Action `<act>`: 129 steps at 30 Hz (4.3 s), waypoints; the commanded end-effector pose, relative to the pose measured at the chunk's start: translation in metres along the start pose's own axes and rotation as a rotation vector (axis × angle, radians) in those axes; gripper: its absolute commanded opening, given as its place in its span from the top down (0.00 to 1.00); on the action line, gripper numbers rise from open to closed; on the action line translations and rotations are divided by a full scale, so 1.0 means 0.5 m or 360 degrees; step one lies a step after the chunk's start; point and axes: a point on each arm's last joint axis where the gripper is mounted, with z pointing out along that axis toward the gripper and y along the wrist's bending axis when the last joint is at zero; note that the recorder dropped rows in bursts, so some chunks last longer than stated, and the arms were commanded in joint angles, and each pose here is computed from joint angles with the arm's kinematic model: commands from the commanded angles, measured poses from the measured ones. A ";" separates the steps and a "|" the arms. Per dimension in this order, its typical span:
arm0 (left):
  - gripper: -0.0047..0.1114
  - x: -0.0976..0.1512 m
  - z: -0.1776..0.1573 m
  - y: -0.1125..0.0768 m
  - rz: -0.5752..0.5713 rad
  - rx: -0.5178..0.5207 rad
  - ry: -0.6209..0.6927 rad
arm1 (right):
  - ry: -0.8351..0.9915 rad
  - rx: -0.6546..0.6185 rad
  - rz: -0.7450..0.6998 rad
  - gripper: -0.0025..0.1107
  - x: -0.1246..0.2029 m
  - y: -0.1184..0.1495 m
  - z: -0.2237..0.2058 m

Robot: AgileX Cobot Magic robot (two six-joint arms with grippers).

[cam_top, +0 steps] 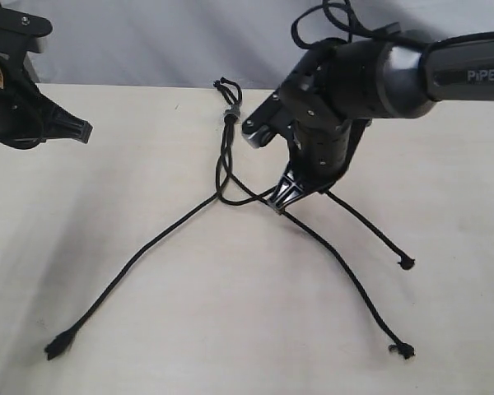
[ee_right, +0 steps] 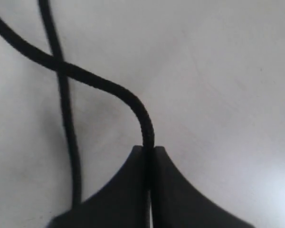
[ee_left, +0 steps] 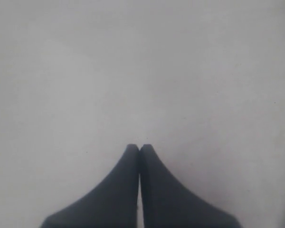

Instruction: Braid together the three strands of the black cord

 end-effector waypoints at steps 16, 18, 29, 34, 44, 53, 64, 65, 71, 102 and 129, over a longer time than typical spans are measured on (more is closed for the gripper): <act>0.96 -0.001 -0.005 0.002 -0.0004 0.0005 -0.0029 | 0.0461 -0.0611 -0.0063 0.98 0.039 0.122 0.092; 0.96 -0.001 -0.005 0.002 -0.0004 0.0005 -0.0029 | 0.0429 -0.0847 -0.0206 0.98 0.033 0.177 0.065; 0.96 -0.001 -0.005 0.002 -0.0001 0.0004 -0.0026 | -0.0109 -0.0854 -0.0296 0.98 -0.006 0.154 -0.106; 0.96 0.000 -0.003 0.002 0.0000 0.0004 -0.0023 | -0.0164 -0.0799 -0.0095 0.98 0.002 0.055 -0.105; 0.96 0.000 -0.003 0.002 0.0000 0.0004 -0.0023 | -0.0008 -0.0768 0.0193 0.98 0.037 -0.057 0.003; 0.96 0.000 -0.003 0.002 0.0000 0.0004 -0.0023 | 0.0103 -0.0681 0.0333 0.98 0.048 -0.071 0.083; 0.96 -0.003 -0.004 -0.014 -0.0053 0.0118 -0.0042 | 0.0203 -0.0548 0.0385 0.36 0.056 -0.073 0.103; 0.96 -0.003 -0.005 -0.022 -0.0037 0.0154 -0.0043 | 0.0182 -0.0535 0.0373 0.34 0.055 -0.079 0.094; 0.96 0.004 -0.040 -0.176 0.0252 0.0520 -0.0105 | -0.0327 -0.0261 0.0417 0.33 0.064 -0.167 -0.135; 0.96 0.142 0.078 -0.434 0.0758 0.0683 0.0320 | -0.0657 -0.0115 0.0364 0.33 0.146 -0.145 -0.177; 0.96 0.089 0.229 -0.260 0.0794 0.0299 0.0494 | -0.0690 -0.0113 0.0370 0.33 0.143 -0.146 -0.178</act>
